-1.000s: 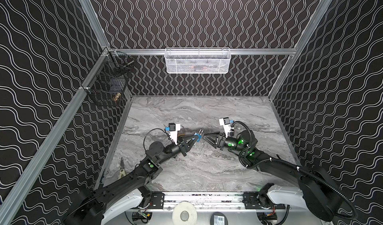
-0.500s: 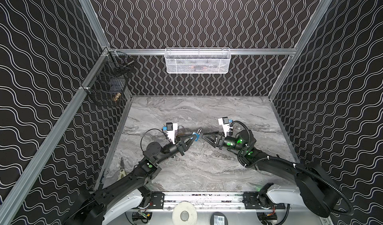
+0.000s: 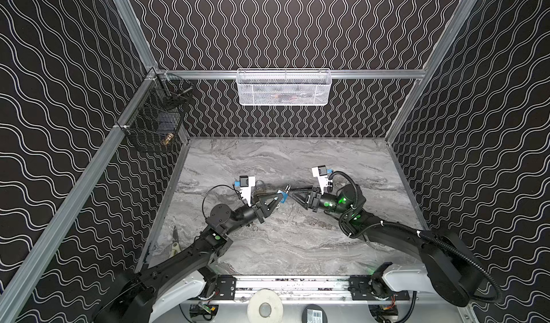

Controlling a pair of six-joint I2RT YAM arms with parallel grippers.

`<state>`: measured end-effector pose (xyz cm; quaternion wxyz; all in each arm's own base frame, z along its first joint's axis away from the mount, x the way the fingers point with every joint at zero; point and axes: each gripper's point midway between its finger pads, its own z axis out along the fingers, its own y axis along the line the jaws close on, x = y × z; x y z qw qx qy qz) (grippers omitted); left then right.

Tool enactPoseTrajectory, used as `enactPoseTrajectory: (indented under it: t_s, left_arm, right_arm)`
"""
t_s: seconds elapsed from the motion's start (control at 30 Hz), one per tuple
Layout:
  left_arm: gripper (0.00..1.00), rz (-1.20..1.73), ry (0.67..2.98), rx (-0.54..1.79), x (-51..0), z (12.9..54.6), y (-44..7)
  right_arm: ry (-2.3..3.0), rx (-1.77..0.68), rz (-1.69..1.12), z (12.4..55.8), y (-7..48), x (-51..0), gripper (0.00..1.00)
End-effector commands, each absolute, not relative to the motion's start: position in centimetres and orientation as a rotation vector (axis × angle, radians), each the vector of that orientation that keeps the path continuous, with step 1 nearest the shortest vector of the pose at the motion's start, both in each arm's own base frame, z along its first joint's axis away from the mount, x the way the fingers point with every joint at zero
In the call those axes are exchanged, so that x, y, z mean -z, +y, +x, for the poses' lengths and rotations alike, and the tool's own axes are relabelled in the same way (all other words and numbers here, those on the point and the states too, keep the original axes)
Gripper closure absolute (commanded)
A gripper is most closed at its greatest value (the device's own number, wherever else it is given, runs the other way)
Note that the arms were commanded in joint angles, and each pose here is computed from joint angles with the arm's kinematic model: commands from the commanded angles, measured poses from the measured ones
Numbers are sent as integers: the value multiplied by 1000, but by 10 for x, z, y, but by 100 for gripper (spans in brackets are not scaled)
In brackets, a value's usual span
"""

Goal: Unlock with the key

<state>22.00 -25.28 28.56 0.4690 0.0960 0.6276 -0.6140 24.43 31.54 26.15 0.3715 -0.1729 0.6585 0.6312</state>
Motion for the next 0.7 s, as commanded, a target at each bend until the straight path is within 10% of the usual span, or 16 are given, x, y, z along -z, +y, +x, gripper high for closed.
enactPoseTrajectory:
  t_s: [0.0,0.67]
  left_arm:
    - [100,254,1459,1535,-301,215,-250]
    - [100,247,1453,1569,-301,212,-251]
  right_arm:
    - [1621,-1627,-454,246,316,-276,39]
    - [1623,-1625,-407,267,327,-277,38]
